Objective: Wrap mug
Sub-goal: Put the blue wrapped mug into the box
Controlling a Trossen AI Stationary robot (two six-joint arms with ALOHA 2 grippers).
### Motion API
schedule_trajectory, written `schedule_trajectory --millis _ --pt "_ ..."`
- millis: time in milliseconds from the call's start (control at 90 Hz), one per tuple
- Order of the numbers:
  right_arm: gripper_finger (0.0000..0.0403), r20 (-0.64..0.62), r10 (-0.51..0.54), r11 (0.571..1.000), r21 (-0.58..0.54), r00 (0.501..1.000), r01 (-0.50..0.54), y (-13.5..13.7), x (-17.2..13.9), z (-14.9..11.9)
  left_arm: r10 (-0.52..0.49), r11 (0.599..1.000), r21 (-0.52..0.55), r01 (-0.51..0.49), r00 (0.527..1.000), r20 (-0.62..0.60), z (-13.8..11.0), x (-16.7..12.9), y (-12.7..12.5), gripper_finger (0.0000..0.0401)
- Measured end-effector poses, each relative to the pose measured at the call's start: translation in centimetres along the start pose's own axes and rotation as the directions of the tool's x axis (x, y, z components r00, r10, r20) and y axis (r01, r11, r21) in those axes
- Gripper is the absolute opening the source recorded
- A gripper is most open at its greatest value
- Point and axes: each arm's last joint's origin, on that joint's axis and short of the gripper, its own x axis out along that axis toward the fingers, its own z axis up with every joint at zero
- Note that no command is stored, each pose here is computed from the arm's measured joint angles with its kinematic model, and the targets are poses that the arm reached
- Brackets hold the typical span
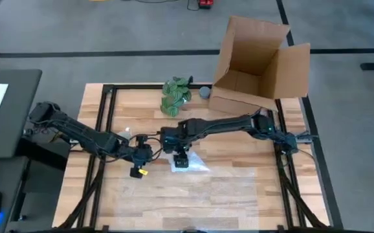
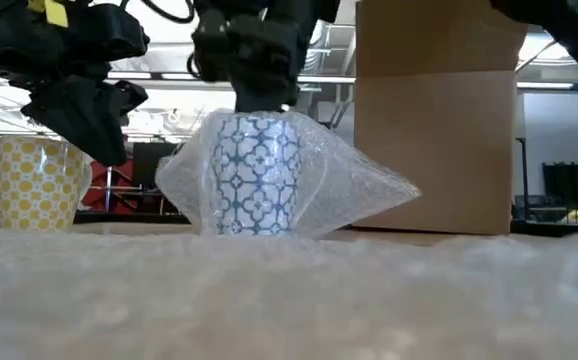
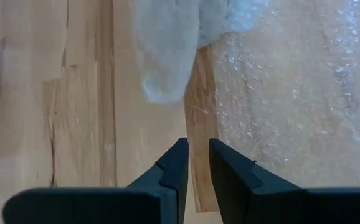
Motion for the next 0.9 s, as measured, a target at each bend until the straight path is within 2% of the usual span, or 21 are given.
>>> schedule_trajectory --millis 178,289,633,733,900 --pt "0.0211 -0.029 -0.011 1.0 -0.001 1.0 0.011 -0.2 2.0 -0.1 0.002 1.0 0.0 -0.002 1.0 0.0 0.0 0.0 0.0 0.0046" --pt "0.0187 -0.048 -0.011 1.0 -0.016 0.999 0.01 -0.3 3.3 -0.1 0.001 1.0 -0.001 -0.001 1.0 0.0 0.0 0.0 0.0 0.0046" --pt "0.0022 -0.065 -0.064 0.998 -0.03 0.996 0.062 -0.5 3.5 -0.3 0.014 1.0 -0.013 -0.014 1.0 -0.003 0.0 0.0 0.0 0.0046" --pt "0.002 -0.073 -0.089 0.995 -0.048 0.993 0.086 0.0 3.3 -0.4 0.033 0.999 -0.024 -0.033 0.999 0.0 0.0 0.0 0.1 0.0046" --pt "0.0018 -0.034 -0.143 0.988 -0.062 0.989 0.141 1.4 0.6 -0.5 0.067 0.997 -0.033 -0.067 0.998 0.004 0.0 0.0 0.2 0.0046"
